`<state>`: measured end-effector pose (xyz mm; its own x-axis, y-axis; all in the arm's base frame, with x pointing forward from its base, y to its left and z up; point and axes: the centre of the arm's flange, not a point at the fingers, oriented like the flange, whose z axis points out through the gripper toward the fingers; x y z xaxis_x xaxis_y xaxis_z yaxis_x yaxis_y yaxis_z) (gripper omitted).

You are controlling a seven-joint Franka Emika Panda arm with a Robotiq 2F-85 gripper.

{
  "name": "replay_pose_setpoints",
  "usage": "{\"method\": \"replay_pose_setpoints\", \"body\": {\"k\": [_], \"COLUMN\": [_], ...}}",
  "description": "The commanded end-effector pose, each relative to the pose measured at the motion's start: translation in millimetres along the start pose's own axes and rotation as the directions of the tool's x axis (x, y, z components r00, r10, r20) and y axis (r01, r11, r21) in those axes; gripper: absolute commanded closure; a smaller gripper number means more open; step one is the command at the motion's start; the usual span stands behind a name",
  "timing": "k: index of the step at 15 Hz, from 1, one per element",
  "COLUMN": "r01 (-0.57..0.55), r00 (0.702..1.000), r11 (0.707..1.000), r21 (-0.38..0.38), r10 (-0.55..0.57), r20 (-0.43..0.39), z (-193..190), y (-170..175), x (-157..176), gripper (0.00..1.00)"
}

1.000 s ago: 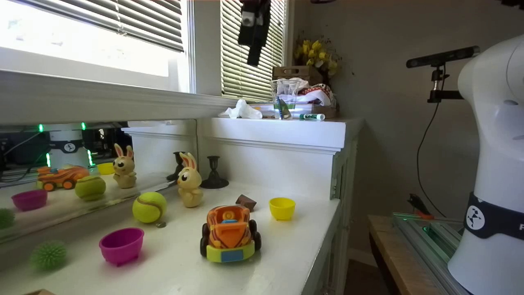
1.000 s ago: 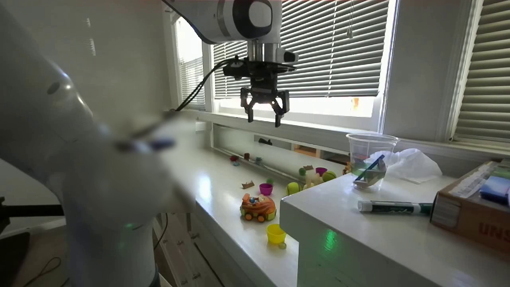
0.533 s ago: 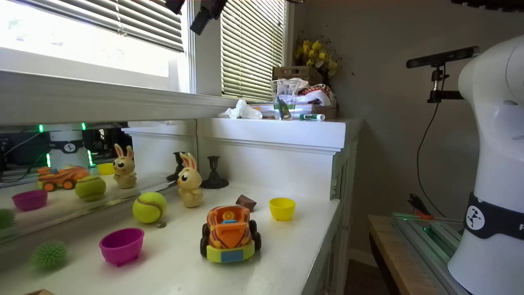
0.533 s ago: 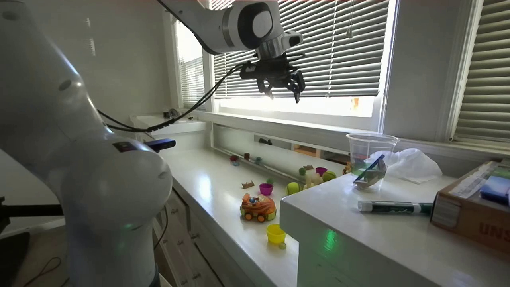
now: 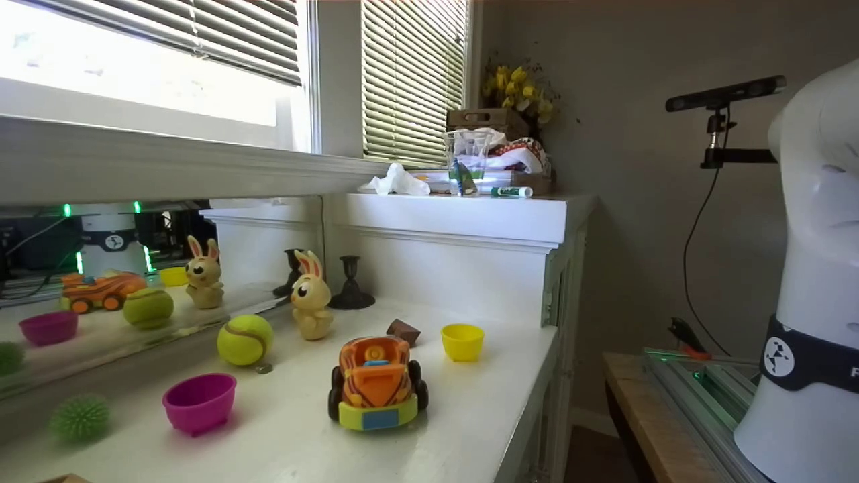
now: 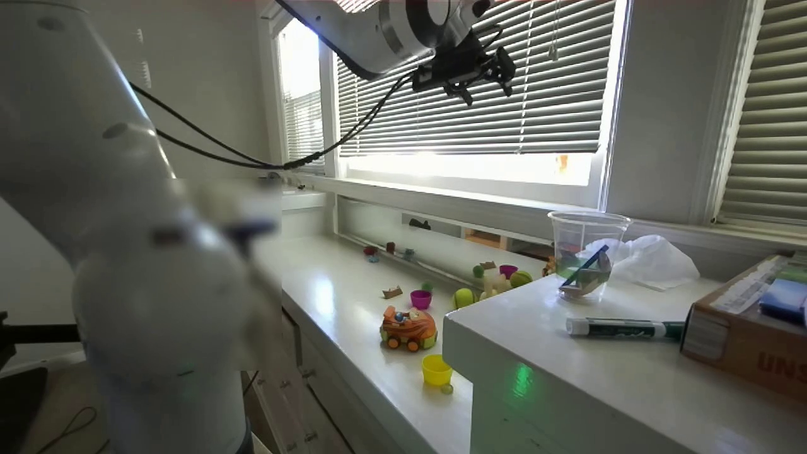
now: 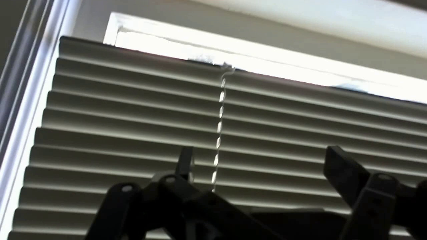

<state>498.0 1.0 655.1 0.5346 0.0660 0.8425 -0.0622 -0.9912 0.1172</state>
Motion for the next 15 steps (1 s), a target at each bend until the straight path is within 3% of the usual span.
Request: {"method": "replay_pose_setpoints", "body": {"k": [1, 6, 11, 15], "r01": [-0.109, -0.288, -0.393, -0.423], "r00": [0.989, 0.94, 0.889, 0.866], "r11": [0.988, 0.94, 0.901, 0.891], "r21": [-0.11, -0.184, -0.184, -0.162], "r10": [0.097, 0.241, 0.322, 0.345], "r20": [-0.113, -0.241, -0.325, -0.361], "z": [4, -2, -4, -2], "y": [7, 29, 31, 30], "x": [49, 80, 98, 111], "gripper": [0.0, 0.0, 0.0, 0.0]}}
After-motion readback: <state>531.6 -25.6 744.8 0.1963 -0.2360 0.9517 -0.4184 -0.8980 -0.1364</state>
